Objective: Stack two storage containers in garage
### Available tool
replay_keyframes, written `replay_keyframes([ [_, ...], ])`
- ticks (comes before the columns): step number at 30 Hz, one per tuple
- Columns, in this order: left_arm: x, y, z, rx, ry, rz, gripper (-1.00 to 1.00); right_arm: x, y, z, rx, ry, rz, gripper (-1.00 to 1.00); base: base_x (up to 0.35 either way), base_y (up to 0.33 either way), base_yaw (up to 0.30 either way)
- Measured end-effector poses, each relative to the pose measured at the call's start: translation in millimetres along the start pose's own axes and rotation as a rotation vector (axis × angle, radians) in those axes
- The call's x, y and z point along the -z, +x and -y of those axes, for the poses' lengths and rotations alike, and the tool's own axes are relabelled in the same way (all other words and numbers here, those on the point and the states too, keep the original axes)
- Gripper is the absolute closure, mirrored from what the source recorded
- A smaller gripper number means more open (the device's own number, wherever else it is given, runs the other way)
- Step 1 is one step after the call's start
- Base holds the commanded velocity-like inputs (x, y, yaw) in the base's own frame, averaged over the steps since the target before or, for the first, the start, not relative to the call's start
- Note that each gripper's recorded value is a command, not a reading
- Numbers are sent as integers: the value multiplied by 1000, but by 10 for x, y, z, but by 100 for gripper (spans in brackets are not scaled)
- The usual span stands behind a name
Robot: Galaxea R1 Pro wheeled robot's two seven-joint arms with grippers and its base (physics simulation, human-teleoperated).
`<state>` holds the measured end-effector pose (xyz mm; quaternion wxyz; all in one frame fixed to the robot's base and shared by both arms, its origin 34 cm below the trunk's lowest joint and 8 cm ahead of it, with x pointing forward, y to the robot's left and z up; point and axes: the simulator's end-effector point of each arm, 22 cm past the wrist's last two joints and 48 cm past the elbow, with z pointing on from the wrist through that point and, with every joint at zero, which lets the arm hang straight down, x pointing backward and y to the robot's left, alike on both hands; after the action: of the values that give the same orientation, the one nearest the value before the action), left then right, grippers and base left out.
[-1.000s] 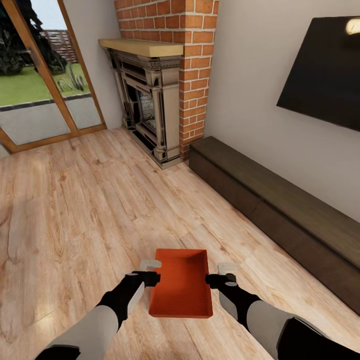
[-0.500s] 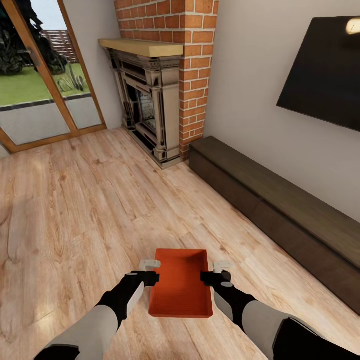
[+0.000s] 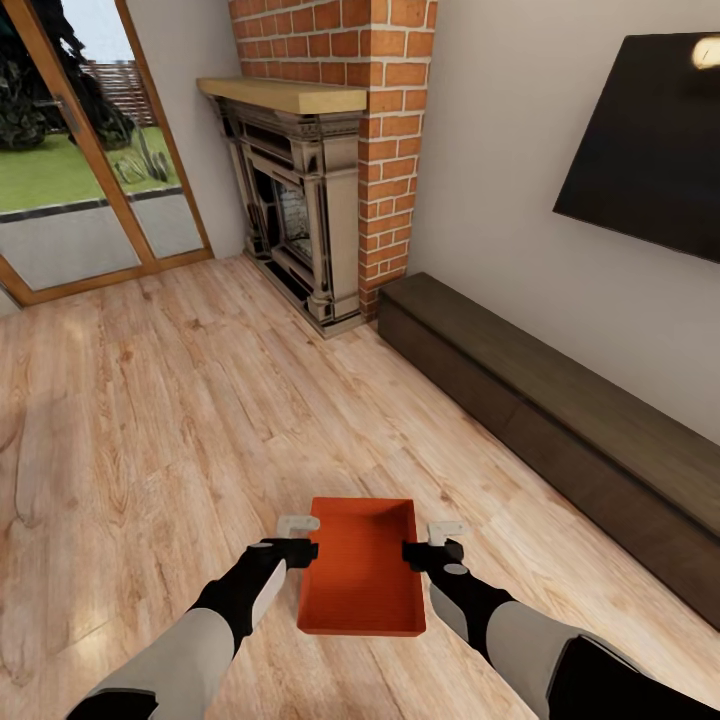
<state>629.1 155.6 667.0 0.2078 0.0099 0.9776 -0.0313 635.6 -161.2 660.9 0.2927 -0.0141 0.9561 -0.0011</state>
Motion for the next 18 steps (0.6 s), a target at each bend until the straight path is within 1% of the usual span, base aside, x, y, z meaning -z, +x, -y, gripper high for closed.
replay_keyframes([
  [12, 1, -13, -7, 1, -1, 3, -100, -1, 31, -4, 4, -6, -14, -100, 0, 0, 0],
  [18, 14, -96, -27, 3, -3, 21, -100, -1, 32, -2, 4, -6, -14, -100, 0, 0, 0],
])
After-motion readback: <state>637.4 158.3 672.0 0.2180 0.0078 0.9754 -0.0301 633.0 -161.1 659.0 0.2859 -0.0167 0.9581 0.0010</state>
